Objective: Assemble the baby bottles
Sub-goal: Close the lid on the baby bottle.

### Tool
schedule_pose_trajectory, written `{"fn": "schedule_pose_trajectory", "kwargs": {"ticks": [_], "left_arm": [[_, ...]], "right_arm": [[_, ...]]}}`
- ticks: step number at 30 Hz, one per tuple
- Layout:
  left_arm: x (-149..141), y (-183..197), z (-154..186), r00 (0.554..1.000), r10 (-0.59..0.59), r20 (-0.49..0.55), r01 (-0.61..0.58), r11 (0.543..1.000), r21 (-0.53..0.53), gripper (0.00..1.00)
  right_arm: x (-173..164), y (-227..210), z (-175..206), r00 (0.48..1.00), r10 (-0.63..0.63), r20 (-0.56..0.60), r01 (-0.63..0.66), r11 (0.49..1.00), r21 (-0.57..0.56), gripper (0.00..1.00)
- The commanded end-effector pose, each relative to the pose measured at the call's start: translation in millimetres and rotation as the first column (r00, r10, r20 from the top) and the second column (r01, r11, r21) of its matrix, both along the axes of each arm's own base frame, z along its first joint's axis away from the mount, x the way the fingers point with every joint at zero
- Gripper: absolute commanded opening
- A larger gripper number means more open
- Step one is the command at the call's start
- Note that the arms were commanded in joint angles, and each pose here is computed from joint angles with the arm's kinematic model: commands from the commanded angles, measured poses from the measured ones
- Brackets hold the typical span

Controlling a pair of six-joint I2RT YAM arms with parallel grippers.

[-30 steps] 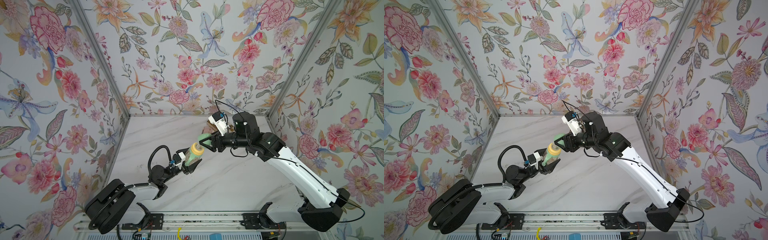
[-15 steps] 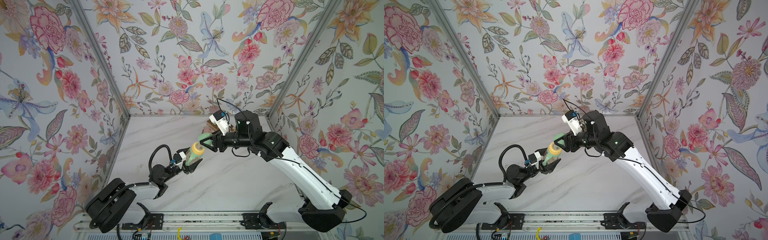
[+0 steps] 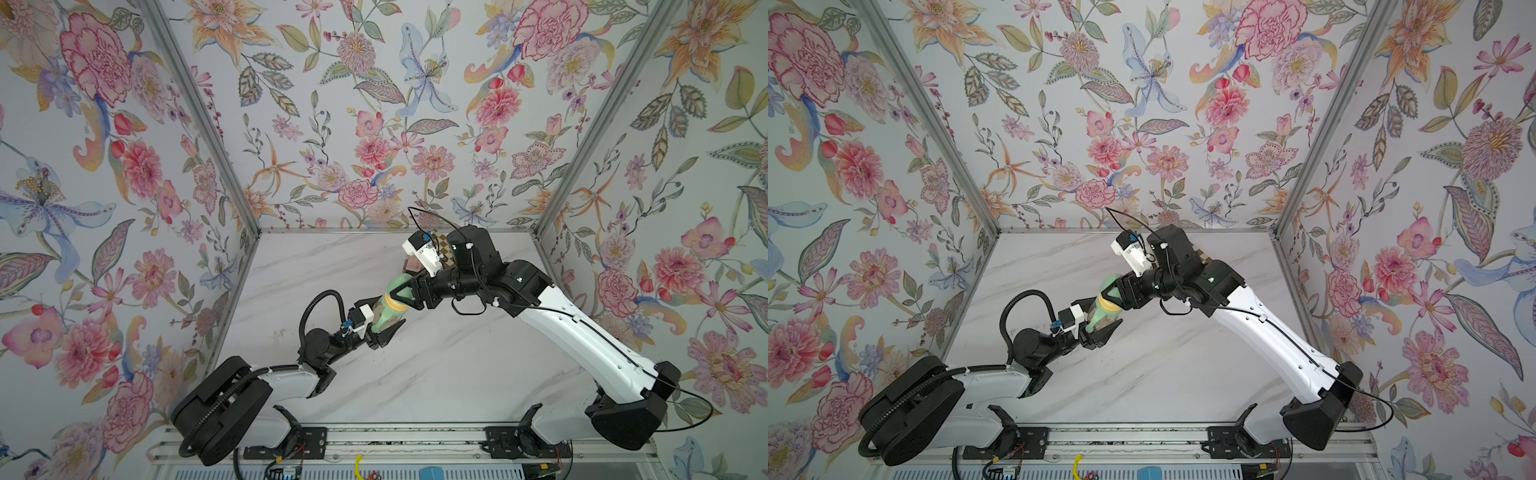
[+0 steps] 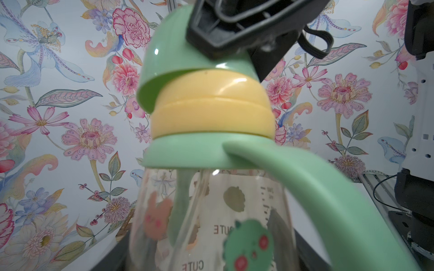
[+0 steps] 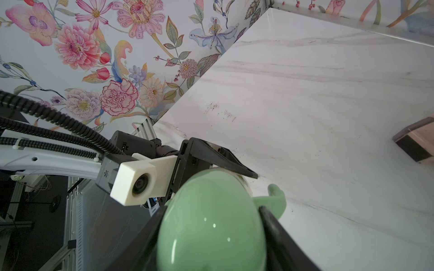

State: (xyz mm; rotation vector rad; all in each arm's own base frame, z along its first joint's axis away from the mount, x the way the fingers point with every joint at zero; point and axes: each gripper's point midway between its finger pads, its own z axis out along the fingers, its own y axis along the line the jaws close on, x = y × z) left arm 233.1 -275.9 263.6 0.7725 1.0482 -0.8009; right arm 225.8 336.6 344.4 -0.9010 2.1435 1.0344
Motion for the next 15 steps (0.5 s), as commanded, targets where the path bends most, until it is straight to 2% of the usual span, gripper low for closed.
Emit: {"fn": "schedule_pose_trajectory", "kwargs": {"ticks": [1,9,15], "left_arm": [[-10,3,33,0.993,-0.010,0.119,0.018,0.998,-0.067,0.00],[-8,1,33,0.993,-0.008,0.116,0.015,0.998,-0.062,0.00],[-6,-2,35,0.994,-0.015,0.110,0.022,0.998,-0.062,0.00]], "right_arm": [[-7,2,-6,0.999,0.039,-0.015,-0.039,0.999,-0.029,0.61],[-20,-3,-4,0.995,0.097,-0.025,-0.097,0.995,-0.031,0.63],[-27,0,-17,0.991,0.122,-0.054,-0.125,0.991,-0.046,0.64]]}}
